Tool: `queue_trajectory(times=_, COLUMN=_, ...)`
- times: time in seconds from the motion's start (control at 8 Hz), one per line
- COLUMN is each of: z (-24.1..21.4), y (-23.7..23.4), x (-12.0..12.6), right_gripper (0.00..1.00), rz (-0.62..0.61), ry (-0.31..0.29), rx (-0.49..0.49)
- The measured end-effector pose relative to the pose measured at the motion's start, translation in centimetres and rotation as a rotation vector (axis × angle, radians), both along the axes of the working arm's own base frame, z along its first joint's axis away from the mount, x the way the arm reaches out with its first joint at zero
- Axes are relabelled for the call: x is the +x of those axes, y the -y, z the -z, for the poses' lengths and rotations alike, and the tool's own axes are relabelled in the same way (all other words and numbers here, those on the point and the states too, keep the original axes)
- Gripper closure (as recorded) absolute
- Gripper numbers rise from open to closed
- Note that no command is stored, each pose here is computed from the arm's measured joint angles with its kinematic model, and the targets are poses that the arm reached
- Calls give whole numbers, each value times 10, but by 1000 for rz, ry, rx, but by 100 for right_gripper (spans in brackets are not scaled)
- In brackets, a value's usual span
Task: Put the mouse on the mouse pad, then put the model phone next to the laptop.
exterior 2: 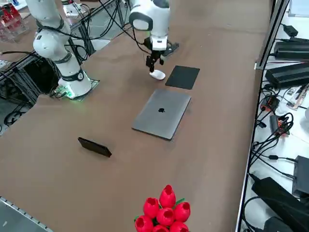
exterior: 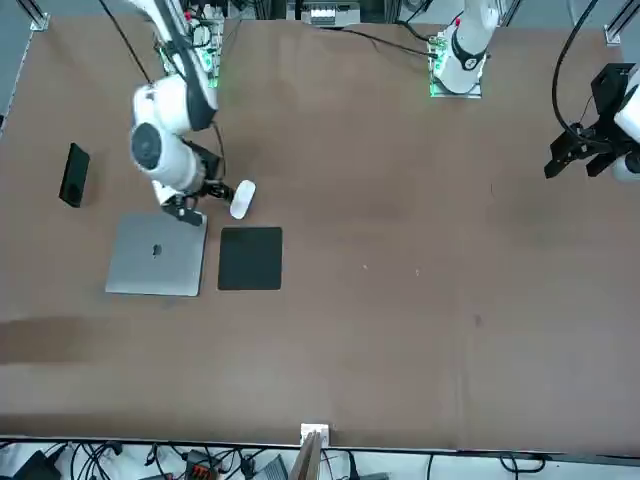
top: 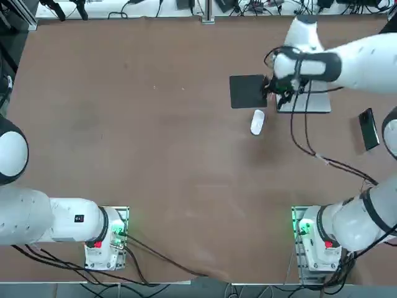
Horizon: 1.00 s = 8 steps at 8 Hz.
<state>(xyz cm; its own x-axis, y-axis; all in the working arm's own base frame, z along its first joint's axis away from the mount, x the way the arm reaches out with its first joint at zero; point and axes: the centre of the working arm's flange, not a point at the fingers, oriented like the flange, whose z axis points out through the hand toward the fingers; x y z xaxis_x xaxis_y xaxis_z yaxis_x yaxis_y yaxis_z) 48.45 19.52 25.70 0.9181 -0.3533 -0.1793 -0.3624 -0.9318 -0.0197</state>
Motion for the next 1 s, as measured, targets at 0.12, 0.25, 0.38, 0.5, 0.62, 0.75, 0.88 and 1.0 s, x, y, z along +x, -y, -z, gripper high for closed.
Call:
queue_trajectory(times=0.12, z=13, y=-9, x=-1, right_gripper=0, rz=29, ry=28, rx=-4)
queue_trajectory(times=0.25, z=26, y=-22, x=-5, right_gripper=0, rz=52, ry=38, rx=-11)
queue_trajectory(times=0.38, z=37, y=-33, x=-9, right_gripper=0, rz=64, ry=41, rx=-17)
queue_trajectory(times=0.5, z=42, y=-39, x=-12, right_gripper=0, rz=63, ry=37, rx=-21)
queue_trajectory(times=0.62, z=44, y=-44, x=-15, right_gripper=0, rz=57, ry=34, rx=-23)
queue_trajectory(times=0.75, z=44, y=-50, x=-18, right_gripper=0, rz=51, ry=32, rx=-25)
queue_trajectory(times=0.88, z=45, y=-52, x=-21, right_gripper=0, rz=49, ry=30, rx=-27)
queue_trajectory(times=1.0, z=46, y=-52, x=-21, right_gripper=0, rz=49, ry=28, rx=-28)
